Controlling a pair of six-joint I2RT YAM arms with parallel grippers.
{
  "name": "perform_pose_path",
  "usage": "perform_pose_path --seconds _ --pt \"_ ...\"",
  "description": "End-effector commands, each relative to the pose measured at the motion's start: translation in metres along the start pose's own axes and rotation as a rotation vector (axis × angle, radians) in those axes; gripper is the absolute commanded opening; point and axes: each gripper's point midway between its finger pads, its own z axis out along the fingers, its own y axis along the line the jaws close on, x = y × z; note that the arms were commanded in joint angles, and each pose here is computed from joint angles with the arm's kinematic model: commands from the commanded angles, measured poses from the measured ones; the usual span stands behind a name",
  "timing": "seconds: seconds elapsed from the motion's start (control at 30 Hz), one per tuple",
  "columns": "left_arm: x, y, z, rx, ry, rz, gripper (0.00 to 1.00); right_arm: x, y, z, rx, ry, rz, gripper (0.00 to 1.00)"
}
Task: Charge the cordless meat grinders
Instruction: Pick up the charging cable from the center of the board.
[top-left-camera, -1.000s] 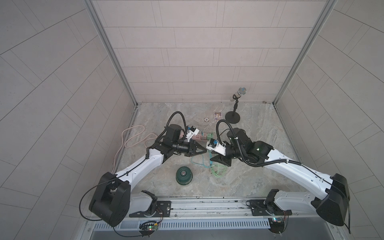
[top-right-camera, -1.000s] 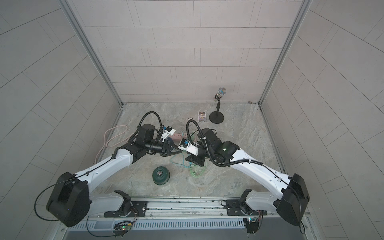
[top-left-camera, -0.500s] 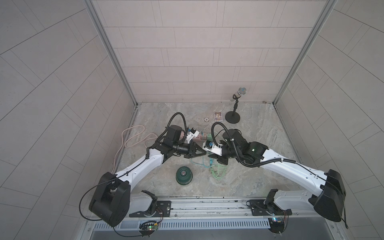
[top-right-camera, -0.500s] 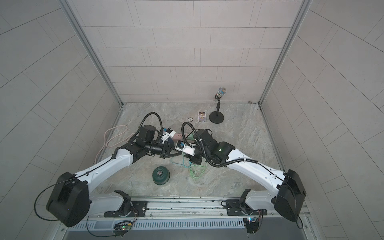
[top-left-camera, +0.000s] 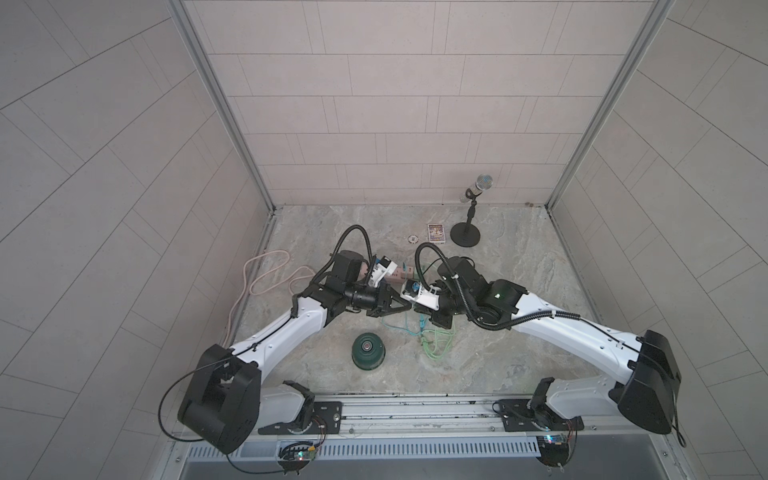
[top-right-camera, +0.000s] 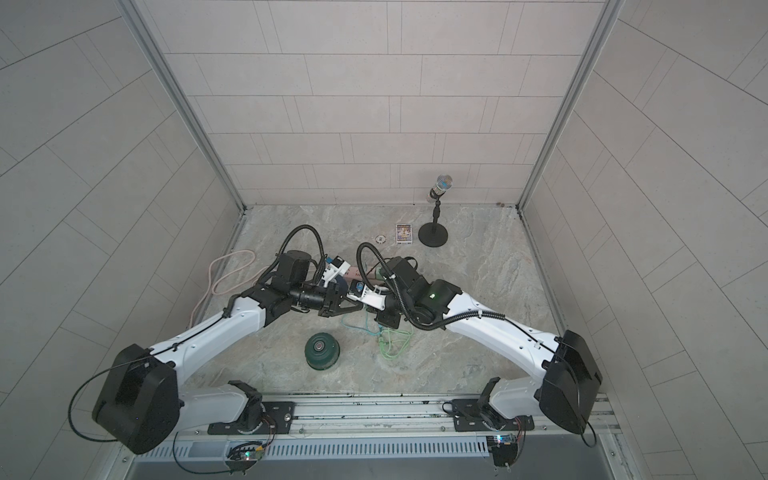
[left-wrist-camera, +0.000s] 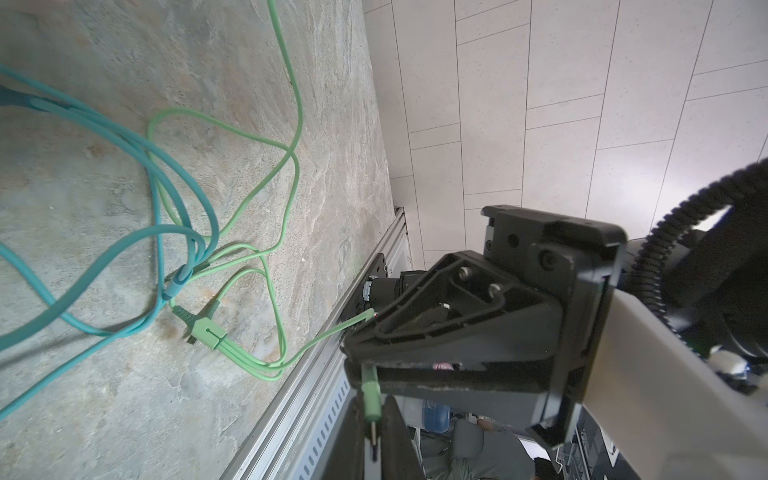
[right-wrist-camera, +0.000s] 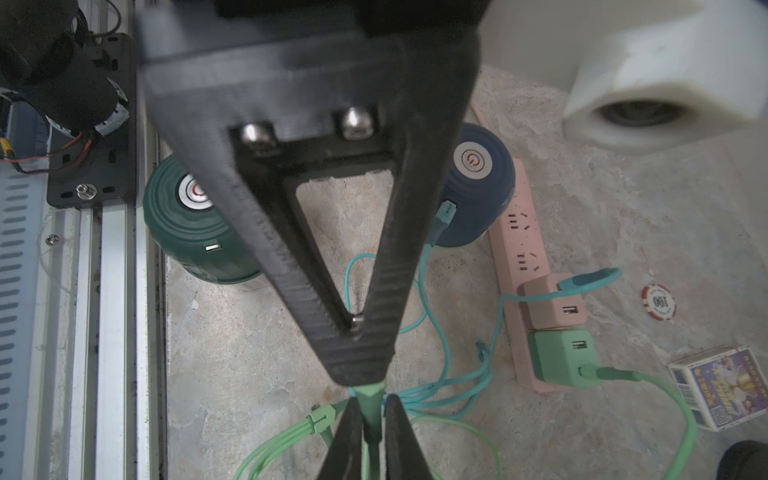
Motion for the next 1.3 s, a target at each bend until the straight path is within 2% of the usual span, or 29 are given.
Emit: perform_pose_path --seconds 0.0,0.13,0.37,0.43,0.5,0.53,1.0,1.27 --pt "0.0 -0.018 -0.004 0.039 -0.001 0.069 0.06 -0.004 0.001 -0.002 0.002 0.003 0.002 0.19" --pt "0.001 -0.017 -0.004 0.037 0.0 0.067 0.06 -0.006 0.001 -0.004 0.003 -0.009 -0.001 0.1" --pt "0.005 -0.011 -0.005 0.004 0.014 0.066 0.06 -0.006 0.004 -0.008 -0.017 0.017 0.006 0.08" --pt "0.006 -0.01 -0.004 0.001 0.021 0.062 0.06 -0.006 0.005 -0.009 -0.022 0.015 0.004 0.12" --pt "0.007 -0.01 -0.004 0.002 0.026 0.062 0.06 -0.006 0.006 -0.011 -0.018 0.004 0.003 0.23" --pt "0.007 -0.009 -0.004 -0.002 0.026 0.06 0.06 -0.006 0.006 -0.012 -0.012 -0.005 0.0 0.24" --pt "0.007 -0.012 -0.006 -0.003 0.023 0.065 0.06 -0.006 0.011 -0.006 -0.03 0.001 -0.003 0.23" --pt "0.007 -0.014 -0.007 -0.001 0.019 0.068 0.06 -0.006 0.014 -0.003 -0.052 0.021 -0.002 0.13"
